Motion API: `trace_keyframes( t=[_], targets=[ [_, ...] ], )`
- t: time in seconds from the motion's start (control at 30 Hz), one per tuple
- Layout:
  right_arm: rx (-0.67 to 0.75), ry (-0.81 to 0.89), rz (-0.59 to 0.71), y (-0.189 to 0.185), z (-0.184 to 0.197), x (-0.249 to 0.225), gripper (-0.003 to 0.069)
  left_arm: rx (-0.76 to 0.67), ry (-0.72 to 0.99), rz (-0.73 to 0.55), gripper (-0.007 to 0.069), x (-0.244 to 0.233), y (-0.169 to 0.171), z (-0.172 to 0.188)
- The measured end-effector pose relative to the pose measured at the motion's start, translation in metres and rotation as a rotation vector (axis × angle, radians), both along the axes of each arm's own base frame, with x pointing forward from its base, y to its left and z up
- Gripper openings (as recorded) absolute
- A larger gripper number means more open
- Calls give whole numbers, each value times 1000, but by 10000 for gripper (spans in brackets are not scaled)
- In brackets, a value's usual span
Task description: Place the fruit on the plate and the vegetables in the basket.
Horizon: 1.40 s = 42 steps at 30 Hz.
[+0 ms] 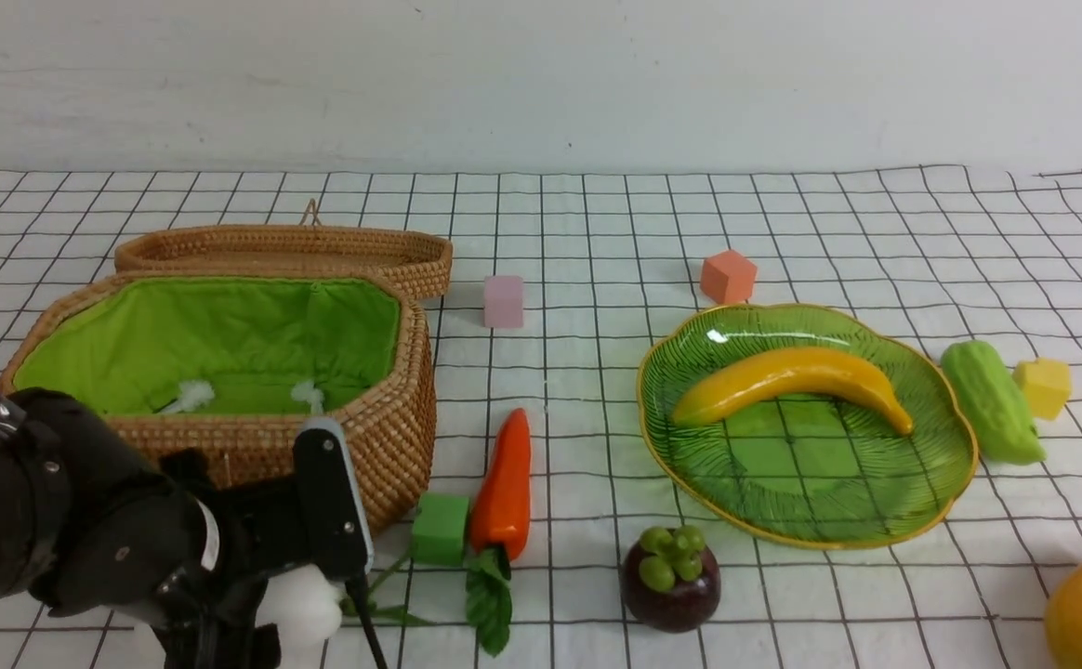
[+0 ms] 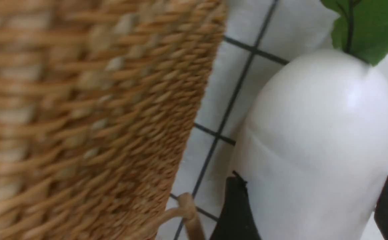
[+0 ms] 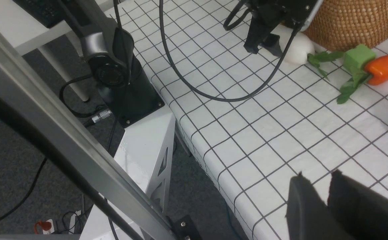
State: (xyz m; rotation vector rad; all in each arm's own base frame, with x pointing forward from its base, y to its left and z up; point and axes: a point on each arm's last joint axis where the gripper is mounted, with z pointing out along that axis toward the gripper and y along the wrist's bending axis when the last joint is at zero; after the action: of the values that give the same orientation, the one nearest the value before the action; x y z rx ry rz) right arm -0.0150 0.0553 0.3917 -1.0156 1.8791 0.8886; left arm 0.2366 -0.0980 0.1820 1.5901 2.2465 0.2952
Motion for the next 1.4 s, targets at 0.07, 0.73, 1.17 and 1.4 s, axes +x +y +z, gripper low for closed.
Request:
trace_keyframes(
  t=[0.07, 0.73, 1.17, 1.4],
  targets=[
    [0, 0, 0, 0, 0, 0, 138, 1, 1, -6, 505, -1, -1, 0],
    [37, 10, 26, 1, 2, -4, 132, -13, 60, 16, 476, 6, -7, -21],
    [137, -105, -100, 0, 14, 9, 141, -191, -297, 67, 477, -36, 16, 123],
    [252, -216, -213, -3, 28, 20, 141, -12, -530, 39, 477, -2, 21, 162]
  ],
)
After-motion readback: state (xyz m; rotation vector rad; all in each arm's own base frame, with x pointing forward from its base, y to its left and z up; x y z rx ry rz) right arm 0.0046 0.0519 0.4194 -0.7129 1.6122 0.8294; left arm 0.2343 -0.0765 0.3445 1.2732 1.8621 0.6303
